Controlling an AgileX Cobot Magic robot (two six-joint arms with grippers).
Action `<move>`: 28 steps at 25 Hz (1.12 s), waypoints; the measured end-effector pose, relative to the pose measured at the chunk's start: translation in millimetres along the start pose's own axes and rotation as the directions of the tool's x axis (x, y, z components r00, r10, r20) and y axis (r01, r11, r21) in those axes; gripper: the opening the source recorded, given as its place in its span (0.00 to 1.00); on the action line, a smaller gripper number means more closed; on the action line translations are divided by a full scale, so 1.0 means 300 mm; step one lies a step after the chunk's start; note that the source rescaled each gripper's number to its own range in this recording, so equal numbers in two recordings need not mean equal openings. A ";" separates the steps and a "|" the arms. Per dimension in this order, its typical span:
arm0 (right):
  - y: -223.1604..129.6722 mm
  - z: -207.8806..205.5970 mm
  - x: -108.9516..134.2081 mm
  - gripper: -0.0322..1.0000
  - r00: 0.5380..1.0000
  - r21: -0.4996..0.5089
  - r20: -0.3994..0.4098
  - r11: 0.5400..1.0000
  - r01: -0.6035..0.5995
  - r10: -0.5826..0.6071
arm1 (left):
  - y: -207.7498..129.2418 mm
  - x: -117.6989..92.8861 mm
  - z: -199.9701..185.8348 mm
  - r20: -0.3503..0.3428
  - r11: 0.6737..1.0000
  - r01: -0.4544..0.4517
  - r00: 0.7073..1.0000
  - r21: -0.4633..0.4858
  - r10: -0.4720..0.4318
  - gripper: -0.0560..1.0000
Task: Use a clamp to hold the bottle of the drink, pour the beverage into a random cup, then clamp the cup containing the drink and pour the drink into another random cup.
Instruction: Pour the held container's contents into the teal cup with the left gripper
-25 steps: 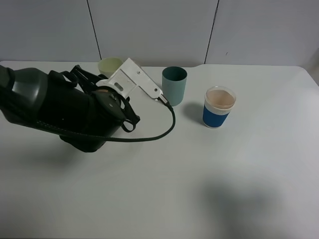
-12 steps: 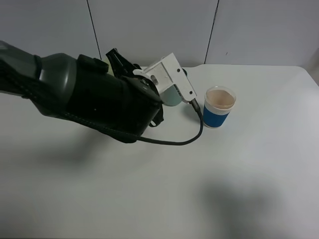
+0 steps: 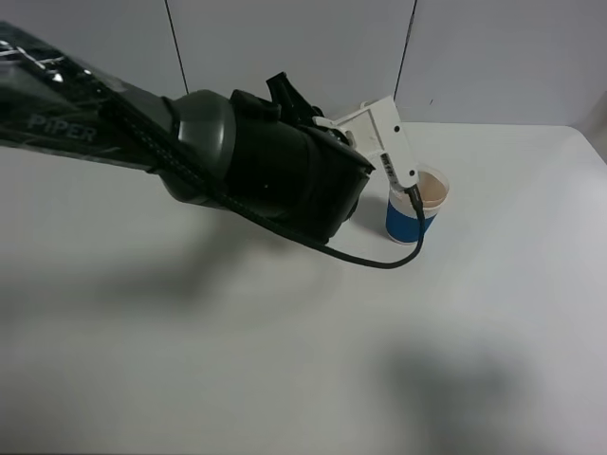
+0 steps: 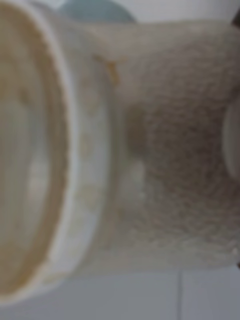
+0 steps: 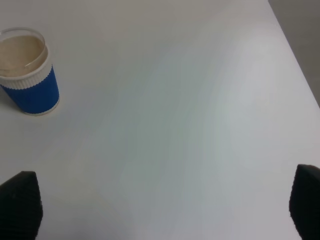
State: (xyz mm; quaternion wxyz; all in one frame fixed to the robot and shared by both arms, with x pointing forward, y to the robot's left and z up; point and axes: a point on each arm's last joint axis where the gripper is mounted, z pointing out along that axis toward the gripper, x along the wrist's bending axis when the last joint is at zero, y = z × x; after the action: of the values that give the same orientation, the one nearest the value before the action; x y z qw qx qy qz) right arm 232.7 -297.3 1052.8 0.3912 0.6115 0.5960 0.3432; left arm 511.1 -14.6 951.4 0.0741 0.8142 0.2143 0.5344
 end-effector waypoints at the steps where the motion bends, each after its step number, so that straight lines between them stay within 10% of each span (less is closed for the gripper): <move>1: 0.000 0.000 0.000 1.00 1.000 0.000 0.000 1.000 0.000 0.000 | 0.012 0.001 0.002 0.000 1.000 -0.009 1.000 -0.007 0.009 0.07; 16: 0.000 0.000 0.000 1.00 1.000 0.000 0.000 1.000 0.000 0.000 | 0.065 -0.038 0.025 0.011 0.981 -0.156 0.987 -0.113 0.158 0.07; 28: 0.000 0.000 0.000 1.00 1.000 0.000 0.000 1.000 0.000 0.000 | 0.104 -0.014 0.024 -0.099 0.966 -0.113 0.991 -0.234 0.092 0.07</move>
State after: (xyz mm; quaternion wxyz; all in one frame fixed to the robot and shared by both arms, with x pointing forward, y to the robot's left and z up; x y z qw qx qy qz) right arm 232.7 -297.3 1052.8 0.3912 0.6115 0.5960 0.3432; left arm 524.5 -43.6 955.9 0.1346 0.7851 0.1092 0.5946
